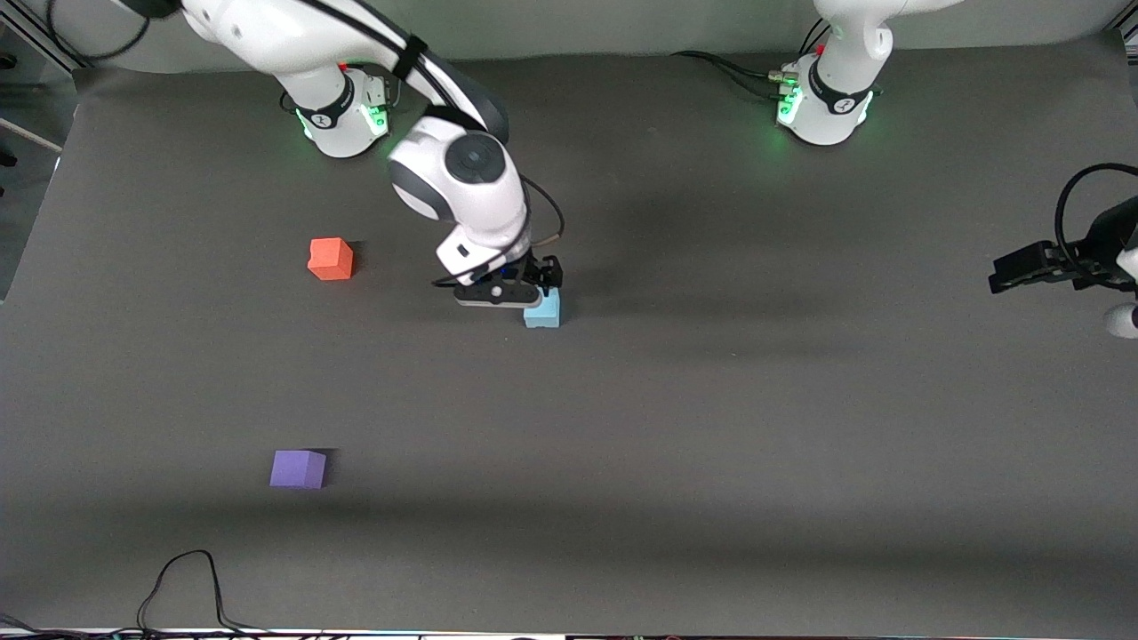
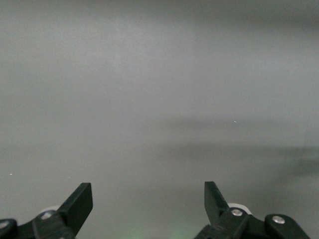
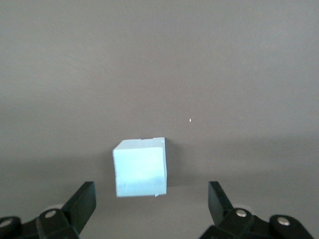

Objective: Place blue block between orange and purple blocks
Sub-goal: 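Grasp the blue cube with the right gripper while the left gripper withdraws, then carry the blue cube with the right gripper between orange and purple cubes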

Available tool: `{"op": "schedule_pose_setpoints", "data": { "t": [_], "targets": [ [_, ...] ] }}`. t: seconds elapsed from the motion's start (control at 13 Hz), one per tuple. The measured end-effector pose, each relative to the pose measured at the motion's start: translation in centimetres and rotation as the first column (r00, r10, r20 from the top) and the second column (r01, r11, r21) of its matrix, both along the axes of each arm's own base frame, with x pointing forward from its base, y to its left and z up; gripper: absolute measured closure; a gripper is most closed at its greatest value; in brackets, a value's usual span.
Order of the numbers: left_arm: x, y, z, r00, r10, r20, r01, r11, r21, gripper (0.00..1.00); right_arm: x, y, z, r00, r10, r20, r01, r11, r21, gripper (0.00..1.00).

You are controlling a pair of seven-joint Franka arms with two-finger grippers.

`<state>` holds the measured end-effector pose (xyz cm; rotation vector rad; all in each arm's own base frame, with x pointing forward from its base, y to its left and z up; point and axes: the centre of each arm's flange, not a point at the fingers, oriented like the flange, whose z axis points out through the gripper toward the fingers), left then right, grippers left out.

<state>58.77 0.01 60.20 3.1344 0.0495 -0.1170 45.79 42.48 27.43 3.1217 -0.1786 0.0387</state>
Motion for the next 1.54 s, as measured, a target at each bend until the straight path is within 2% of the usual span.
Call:
{"op": "schedule_pose_setpoints", "data": {
  "t": [0.15, 0.46, 0.62, 0.69, 0.77, 0.85, 1.0, 1.15, 1.23, 1.46, 1.54],
  "targets": [
    [-0.7, -0.4, -0.3, 1.0, -0.006, 0.01, 0.006, 1.0, 0.008, 0.0, -0.5, 0.8, -3.0, 1.0, -0.016, -0.011, 0.016, 1.0, 0.011, 0.0],
    [-1.6, -1.5, 0.1, 0.999, -0.023, 0.022, 0.023, 1.0, 0.018, 0.0, -2.5, 2.4, -6.3, 0.999, 0.021, 0.047, -0.019, 0.999, -0.037, 0.0],
    [-2.0, -1.9, 0.6, 0.999, -0.028, 0.03, 0.027, 0.999, 0.022, 0.0, -2.8, 2.3, -7.8, 0.999, 0.033, 0.043, -0.03, 0.998, -0.052, 0.0],
    [-2.1, -1.9, 0.8, 0.999, -0.029, 0.034, 0.028, 0.999, 0.022, 0.0, -2.9, 2.2, -8.2, 0.998, 0.038, 0.041, -0.036, 0.998, -0.055, 0.08],
    [-2.1, -1.9, 0.9, 0.999, -0.028, 0.035, 0.028, 0.999, 0.022, 0.0, -2.9, 2.2, -8.3, 0.998, 0.042, 0.042, -0.039, 0.998, -0.057, 0.08],
    [-2.1, -1.9, 0.8, 0.999, -0.029, 0.034, 0.028, 0.999, 0.022, 0.0, -2.8, 2.2, -8.3, 0.998, 0.041, 0.044, -0.038, 0.998, -0.057, 0.16],
    [-2.1, -2.0, 0.7, 0.999, -0.029, 0.032, 0.029, 0.999, 0.022, 0.0, -2.3, 2.1, -8.0, 0.998, 0.035, 0.051, -0.032, 0.998, -0.052, 0.41],
    [-2.1, -2.0, 0.7, 0.999, -0.03, 0.031, 0.03, 0.999, 0.022, 0.0, -1.4, 1.8, -7.2, 0.998, 0.021, 0.062, -0.018, 0.999, -0.044, 0.41],
    [-2.1, -2.1, 0.7, 0.999, -0.03, 0.031, 0.03, 0.999, 0.022, 0.0, -0.6, 1.4, -6.5, 0.998, 0.014, 0.055, -0.012, 0.999, -0.037, 0.41],
    [-2.1, -2.0, 0.7, 0.999, -0.03, 0.03, 0.029, 0.999, 0.021, 0.0, 2.8, -1.3, -0.5, 0.998, 0.038, -0.041, -0.038, 0.999, -0.004, 0.41],
    [-2.1, -2.0, 0.6, 0.999, -0.029, 0.03, 0.029, 0.999, 0.021, 0.0, 4.1, -3.1, 2.4, 0.997, 0.049, -0.059, -0.049, 0.999, 0.004, 0.41]
  ]
}}
